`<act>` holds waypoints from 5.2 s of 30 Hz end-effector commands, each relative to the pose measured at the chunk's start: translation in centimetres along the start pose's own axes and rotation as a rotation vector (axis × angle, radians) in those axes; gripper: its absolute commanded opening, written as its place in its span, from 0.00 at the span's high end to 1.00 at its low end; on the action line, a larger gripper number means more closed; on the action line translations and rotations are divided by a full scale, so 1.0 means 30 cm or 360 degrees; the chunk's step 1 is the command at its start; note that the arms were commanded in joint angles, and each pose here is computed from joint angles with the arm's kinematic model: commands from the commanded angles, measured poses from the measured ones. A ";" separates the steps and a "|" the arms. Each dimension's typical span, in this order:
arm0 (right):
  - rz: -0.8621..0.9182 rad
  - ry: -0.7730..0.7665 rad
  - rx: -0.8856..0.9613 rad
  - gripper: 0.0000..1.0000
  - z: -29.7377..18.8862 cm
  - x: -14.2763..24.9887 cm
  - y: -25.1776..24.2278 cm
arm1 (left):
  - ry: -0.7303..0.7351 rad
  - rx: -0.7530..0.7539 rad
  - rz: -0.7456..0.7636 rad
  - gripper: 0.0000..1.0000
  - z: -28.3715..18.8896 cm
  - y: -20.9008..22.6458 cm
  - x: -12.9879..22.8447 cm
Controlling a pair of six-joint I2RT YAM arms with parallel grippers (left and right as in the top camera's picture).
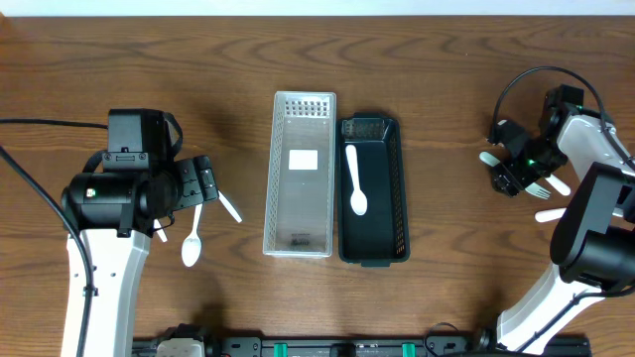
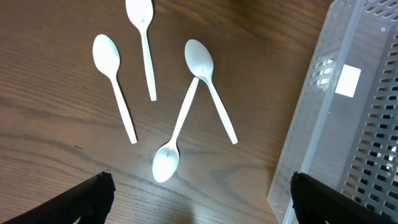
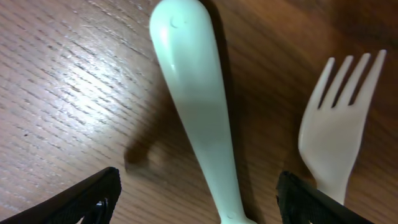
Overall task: Pack container
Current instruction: 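Move the right gripper back over the pale green spoon, then grasp the pale green spoon handle with the right gripper, then place the pale green spoon into the black basket and release, then move the right gripper to a white fork and grasp it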
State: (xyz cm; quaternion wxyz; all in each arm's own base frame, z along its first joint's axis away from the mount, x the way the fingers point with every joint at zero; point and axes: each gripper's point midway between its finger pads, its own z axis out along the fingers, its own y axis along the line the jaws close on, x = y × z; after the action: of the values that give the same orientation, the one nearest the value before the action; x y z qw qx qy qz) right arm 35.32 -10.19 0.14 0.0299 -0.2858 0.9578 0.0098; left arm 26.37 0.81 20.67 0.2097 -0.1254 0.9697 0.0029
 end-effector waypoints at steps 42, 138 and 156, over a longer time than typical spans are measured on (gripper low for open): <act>0.0040 -0.0006 -0.0022 0.80 0.085 0.028 0.027 | -0.0024 -0.0018 -0.0023 0.07 -0.009 0.008 -0.018; 0.0397 -0.0216 0.0161 0.13 -0.189 -0.030 -0.279 | -0.0039 -0.0052 -0.0005 0.07 -0.009 0.020 -0.024; 0.0343 -0.0053 -0.0046 0.14 0.019 -0.027 -0.206 | -0.0039 -0.0052 -0.0006 0.07 -0.009 0.020 -0.025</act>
State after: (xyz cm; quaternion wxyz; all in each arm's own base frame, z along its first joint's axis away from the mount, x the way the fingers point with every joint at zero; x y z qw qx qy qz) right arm 39.60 -15.45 0.31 0.0454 -0.1723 0.9838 0.0197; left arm 26.46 1.20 20.74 0.2131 -0.1274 0.9686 0.0140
